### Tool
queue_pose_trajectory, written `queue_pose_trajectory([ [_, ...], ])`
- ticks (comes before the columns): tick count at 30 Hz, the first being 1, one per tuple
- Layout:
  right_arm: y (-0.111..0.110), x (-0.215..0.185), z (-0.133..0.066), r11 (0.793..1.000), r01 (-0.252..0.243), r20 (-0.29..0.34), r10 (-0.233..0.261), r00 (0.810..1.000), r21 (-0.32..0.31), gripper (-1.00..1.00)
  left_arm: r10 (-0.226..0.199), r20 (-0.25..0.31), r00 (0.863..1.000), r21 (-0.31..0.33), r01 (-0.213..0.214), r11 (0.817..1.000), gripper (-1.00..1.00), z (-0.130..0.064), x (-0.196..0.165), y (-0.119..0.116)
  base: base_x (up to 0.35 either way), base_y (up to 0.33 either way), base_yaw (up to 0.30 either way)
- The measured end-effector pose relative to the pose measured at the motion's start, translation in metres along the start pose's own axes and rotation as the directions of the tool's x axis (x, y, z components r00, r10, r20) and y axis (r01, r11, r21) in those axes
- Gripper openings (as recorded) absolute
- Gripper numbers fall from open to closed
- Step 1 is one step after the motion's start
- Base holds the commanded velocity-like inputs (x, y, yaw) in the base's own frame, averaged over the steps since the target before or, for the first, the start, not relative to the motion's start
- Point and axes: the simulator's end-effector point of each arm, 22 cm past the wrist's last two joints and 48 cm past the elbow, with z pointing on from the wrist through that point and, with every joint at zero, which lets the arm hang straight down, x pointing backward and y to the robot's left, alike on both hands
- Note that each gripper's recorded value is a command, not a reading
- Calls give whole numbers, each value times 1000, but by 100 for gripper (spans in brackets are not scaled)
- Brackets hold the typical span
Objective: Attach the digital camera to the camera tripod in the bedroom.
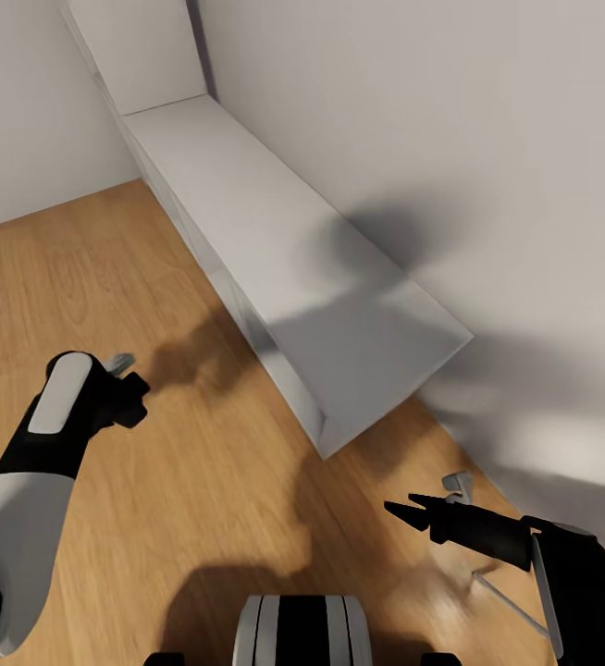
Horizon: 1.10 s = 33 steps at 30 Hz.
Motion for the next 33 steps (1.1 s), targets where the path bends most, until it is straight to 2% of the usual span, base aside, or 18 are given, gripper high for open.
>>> queue_pose_trajectory([
  [3,4,-4,-3,1000,9,8,-9,1000,-2,100,44,20,999,35,-44,998,-100,-17,-7,-9,0,0,0],
  [5,6,-6,-5,1000,15,14,-15,1000,-3,100,118,62,991,98,-124,987,-100,-42,-16,-26,0,0,0],
  [8,10,-10,-7,1000,24,21,-24,999,-5,100,159,95,983,134,-171,976,-100,-62,-22,-35,0,0,0],
  [15,20,-18,-13,999,47,39,-46,998,-10,100,208,140,968,174,-230,957,-100,-93,-29,-45,0,0,0],
  [23,30,-27,-20,997,72,58,-71,996,-12,100,236,151,960,228,-266,937,-100,-110,-20,-53,0,0,0],
  [27,35,-32,-25,997,83,70,-82,994,-11,100,273,153,950,274,-306,912,-100,-117,-3,-65,0,0,0],
  [29,36,-35,-27,996,87,78,-86,993,-10,100,300,156,941,316,-335,888,-100,-120,14,-71,0,0,0],
  [33,42,-39,-32,995,100,89,-99,991,-11,100,314,184,932,314,-358,879,-100,-127,21,-66,0,0,0],
])
